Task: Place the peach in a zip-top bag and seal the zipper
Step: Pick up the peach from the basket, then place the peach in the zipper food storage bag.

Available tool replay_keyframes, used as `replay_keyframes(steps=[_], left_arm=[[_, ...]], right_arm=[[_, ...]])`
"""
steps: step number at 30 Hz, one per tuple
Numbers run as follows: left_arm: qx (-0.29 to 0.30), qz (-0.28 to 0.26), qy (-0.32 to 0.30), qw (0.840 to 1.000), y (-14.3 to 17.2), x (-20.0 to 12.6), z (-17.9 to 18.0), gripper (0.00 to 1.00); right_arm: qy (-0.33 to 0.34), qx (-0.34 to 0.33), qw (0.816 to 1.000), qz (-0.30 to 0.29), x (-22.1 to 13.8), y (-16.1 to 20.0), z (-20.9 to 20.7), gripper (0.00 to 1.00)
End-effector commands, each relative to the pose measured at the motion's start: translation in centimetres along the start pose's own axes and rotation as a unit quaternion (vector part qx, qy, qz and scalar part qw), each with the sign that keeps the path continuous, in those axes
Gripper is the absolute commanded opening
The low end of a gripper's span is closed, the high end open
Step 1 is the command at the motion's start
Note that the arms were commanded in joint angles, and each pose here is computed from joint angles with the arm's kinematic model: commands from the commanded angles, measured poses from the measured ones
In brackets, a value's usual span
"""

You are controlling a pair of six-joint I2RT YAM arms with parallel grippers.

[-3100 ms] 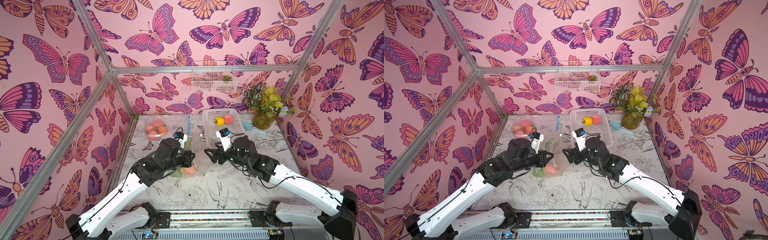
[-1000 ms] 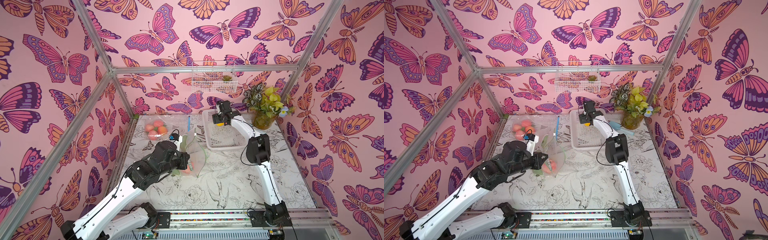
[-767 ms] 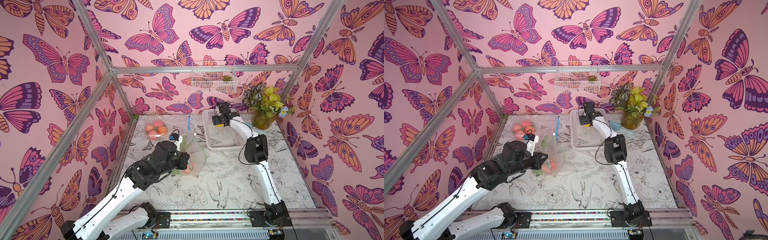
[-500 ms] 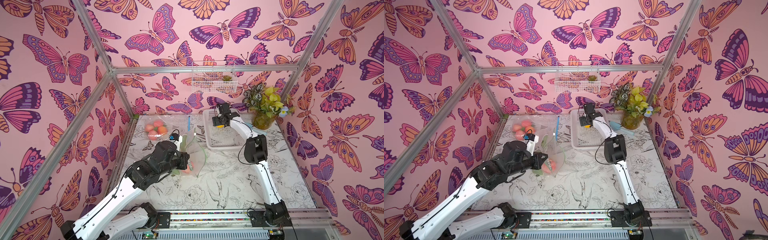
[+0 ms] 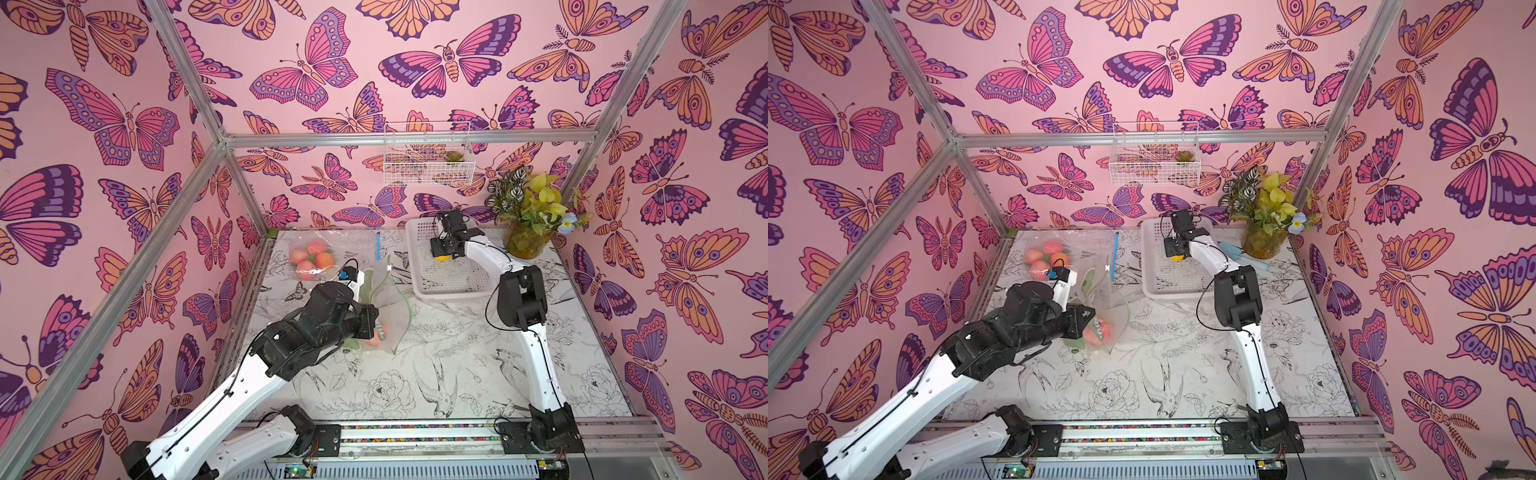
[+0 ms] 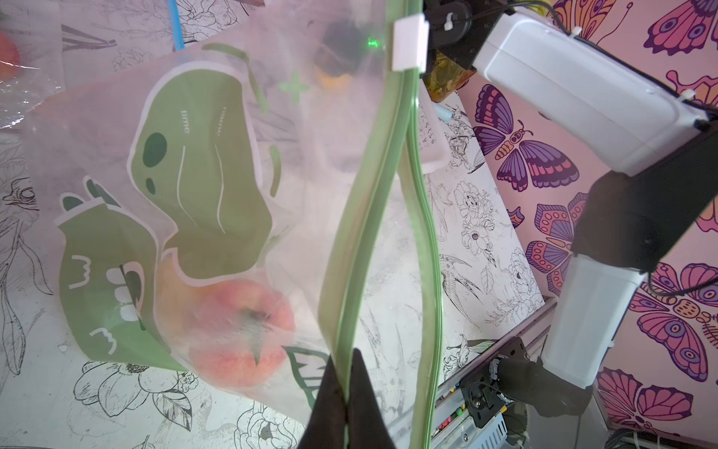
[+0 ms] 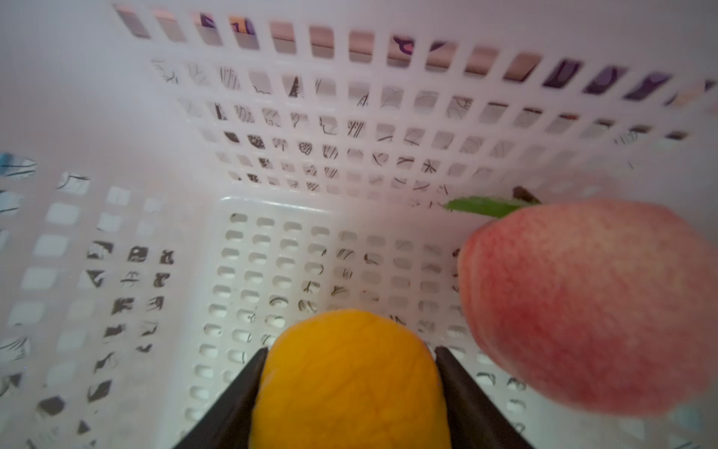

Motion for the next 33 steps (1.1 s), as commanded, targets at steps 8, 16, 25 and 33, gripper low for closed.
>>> replay_keyframes(steps=[8,16,25,33], left_arm=[[0.007,-0.003,-0.009,1.000,-0.1,-0.2,0.4,0.00],[0.006,-0.002,-0.012,1.000,-0.4,0.5,0.3,0.00],[-0.017,-0.002,-0.017,1.000,-0.6,1.9,0.2,0.00],[-0.029,0.008,-0.001,1.000,-0.9,2.9,-0.8,0.00]], right_arm=[[-0.083,0.022,0.991,-0.101,-11.8,-2.9,1.7,0.59],[-0.185,0.036,0.968,-0.167,-21.9,-0.5,4.5,0.57],[-0.268,0.003,0.939,-0.214,-32.2,4.1,8.8,0.56],[-0.362,-0.047,0.907,-0.210,-38.0,8.8,14.0,0.56]])
Point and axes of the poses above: each gripper's point midway between its finger pads, its own x axis out along the fingers, its own z axis along the line the jaws close on, y = z × x, the point moved 1 cm from there along -x, back along the fingers, and after that the axes turned 8 degrees about -x, right-handed, at the moved point
